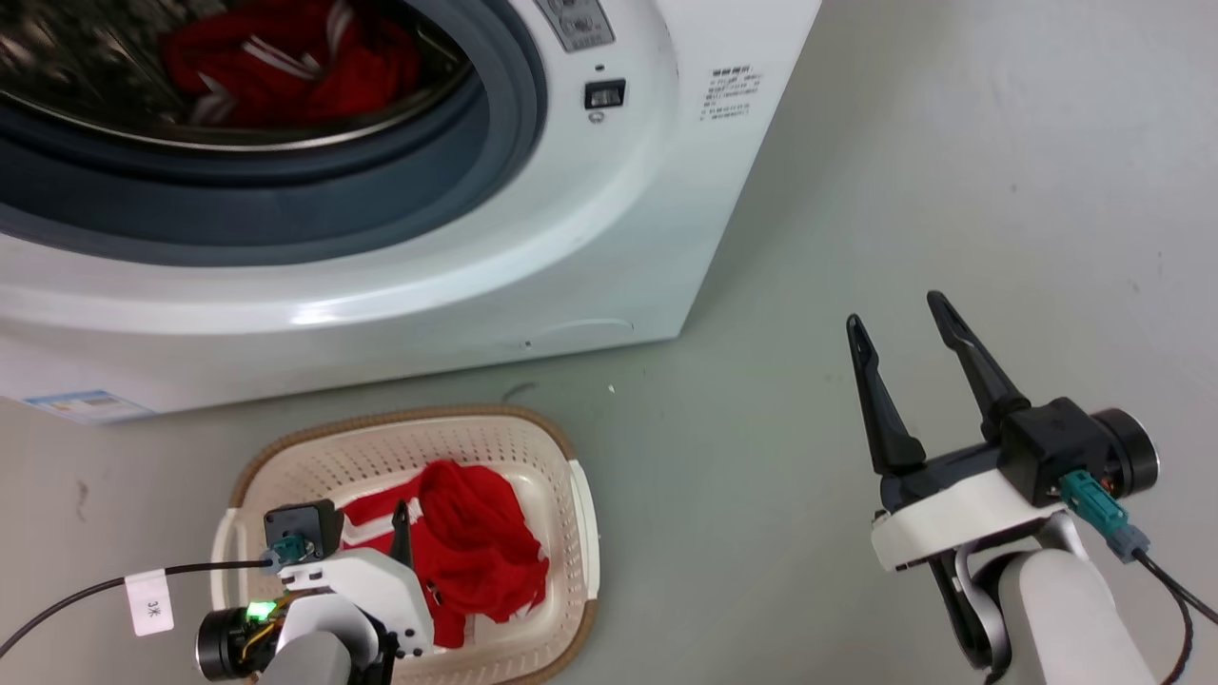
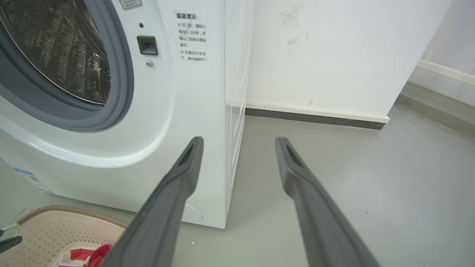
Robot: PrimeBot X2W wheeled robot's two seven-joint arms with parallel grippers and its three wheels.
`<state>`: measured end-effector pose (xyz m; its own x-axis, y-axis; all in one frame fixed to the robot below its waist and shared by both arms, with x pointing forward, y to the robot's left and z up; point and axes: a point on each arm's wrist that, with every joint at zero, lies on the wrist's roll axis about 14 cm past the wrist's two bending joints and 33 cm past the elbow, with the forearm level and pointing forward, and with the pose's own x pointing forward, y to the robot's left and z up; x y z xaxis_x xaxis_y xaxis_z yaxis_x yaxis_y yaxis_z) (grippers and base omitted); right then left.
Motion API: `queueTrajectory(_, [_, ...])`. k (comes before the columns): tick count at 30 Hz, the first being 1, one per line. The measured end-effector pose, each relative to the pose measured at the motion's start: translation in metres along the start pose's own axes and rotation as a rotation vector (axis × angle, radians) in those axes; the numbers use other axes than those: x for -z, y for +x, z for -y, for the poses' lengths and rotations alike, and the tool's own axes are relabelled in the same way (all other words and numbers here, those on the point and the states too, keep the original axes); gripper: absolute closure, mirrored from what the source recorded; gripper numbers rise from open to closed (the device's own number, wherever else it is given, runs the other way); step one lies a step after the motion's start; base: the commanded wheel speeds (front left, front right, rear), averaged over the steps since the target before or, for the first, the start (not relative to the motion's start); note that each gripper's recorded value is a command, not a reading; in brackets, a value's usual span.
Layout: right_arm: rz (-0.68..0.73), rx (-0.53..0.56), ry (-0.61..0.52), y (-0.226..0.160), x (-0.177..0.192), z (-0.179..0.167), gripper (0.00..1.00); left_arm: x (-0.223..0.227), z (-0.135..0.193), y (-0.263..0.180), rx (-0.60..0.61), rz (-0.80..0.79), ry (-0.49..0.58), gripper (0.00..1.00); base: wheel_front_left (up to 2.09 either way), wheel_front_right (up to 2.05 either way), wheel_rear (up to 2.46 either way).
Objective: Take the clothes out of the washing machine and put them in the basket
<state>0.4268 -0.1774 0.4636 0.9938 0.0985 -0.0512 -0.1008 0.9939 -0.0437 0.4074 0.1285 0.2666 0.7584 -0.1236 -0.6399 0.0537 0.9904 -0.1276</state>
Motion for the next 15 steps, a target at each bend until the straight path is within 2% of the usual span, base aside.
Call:
queueTrajectory(7, [0.043,-0.008,-0.001,-0.019,-0.025,-0.007,0.0,-0.088,0.0,-0.028,-0.005,0.293,0.025,0.0,0.0,0.0,0.0])
queueTrajectory(8, [0.043,-0.008,-0.001,-0.019,-0.025,-0.007,0.0,-0.088,0.0,-0.028,-0.005,0.293,0.025,0.0,0.0,0.0,0.0])
queueTrajectory(9, [0.054,-0.014,0.0,-0.024,-0.03,-0.01,0.0,-0.115,0.0,-0.039,-0.007,0.381,0.039,0.0,0.0,0.0,0.0])
queueTrajectory(15, [0.088,-0.034,-0.001,-0.033,-0.046,-0.018,0.0,-0.178,0.005,-0.073,-0.003,0.596,0.082,0.0,0.0,0.0,0.0])
